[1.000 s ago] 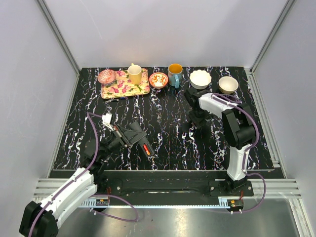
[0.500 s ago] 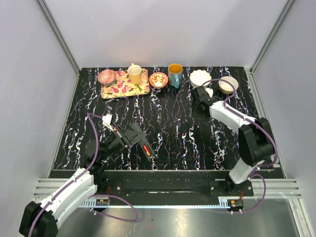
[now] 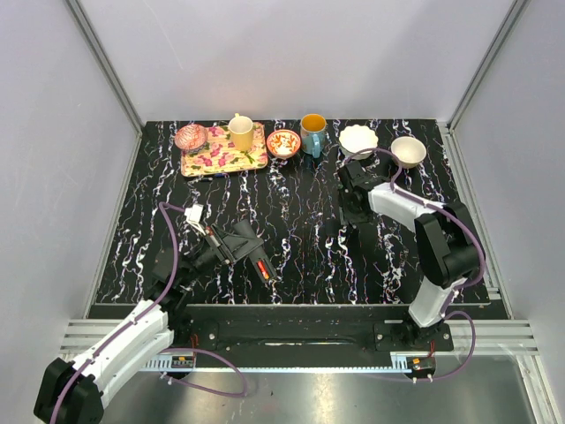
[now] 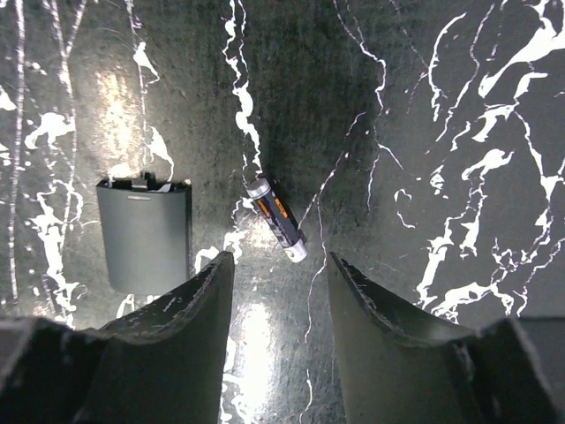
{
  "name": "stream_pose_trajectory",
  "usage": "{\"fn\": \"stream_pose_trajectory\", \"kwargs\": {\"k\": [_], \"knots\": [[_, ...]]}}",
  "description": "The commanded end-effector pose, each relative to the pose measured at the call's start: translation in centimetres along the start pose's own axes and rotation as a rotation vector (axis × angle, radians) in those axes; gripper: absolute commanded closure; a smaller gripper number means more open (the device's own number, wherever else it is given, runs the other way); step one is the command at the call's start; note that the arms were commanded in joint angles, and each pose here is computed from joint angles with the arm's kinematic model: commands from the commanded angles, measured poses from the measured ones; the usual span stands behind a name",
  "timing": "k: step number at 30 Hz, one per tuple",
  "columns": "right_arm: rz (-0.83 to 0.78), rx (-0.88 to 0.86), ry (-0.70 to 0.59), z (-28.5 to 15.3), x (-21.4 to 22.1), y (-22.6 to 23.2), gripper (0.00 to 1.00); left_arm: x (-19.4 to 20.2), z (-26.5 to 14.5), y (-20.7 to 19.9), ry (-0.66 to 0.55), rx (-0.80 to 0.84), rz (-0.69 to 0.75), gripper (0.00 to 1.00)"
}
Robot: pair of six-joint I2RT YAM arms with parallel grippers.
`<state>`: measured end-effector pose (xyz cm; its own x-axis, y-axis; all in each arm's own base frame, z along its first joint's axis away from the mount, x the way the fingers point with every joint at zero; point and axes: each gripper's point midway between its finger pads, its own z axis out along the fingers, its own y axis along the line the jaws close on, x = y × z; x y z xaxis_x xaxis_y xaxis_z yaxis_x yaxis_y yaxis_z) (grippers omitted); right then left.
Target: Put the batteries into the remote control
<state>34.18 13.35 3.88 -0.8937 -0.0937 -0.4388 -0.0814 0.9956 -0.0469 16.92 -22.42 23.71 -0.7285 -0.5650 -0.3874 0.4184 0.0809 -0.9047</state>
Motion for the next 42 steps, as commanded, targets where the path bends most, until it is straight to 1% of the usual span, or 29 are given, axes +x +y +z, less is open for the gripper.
{"fn": "stream_pose_trajectory", "kwargs": {"k": [1,8,17,25,29,37,41,42], "knots": [[-0.050,-0.012,0.003,0.8,-0.4,0.5,0.50,-0.4,0.1,-1.5,-0.014,0.057,0.041,1.00],[-0.064,0.008,0.011,1.5,-0.3,0.2,0.57,-0.4,0.2,-1.1,-0.017,0.046,0.039,1.00],[-0.065,0.018,0.034,2.5,0.0,-0.1,0.62,-0.5,0.3,-0.9,-0.018,0.040,0.035,1.00],[-0.023,-0.026,0.069,3.1,0.8,0.1,0.65,-0.5,0.4,-0.8,-0.017,0.039,0.034,1.00],[0.006,-0.054,0.084,2.9,1.1,0.4,0.69,-0.5,0.4,-0.8,-0.020,0.041,0.032,1.00],[0.043,-0.083,0.121,2.7,1.6,1.0,0.68,-0.4,0.3,-0.7,-0.023,0.040,0.029,1.00],[0.051,-0.094,0.138,2.7,1.8,1.3,0.73,-0.4,0.2,-0.7,-0.020,0.043,0.029,1.00],[0.058,-0.093,0.141,2.7,1.8,1.3,0.76,-0.3,0.2,-0.7,-0.019,0.045,0.028,1.00]]}}
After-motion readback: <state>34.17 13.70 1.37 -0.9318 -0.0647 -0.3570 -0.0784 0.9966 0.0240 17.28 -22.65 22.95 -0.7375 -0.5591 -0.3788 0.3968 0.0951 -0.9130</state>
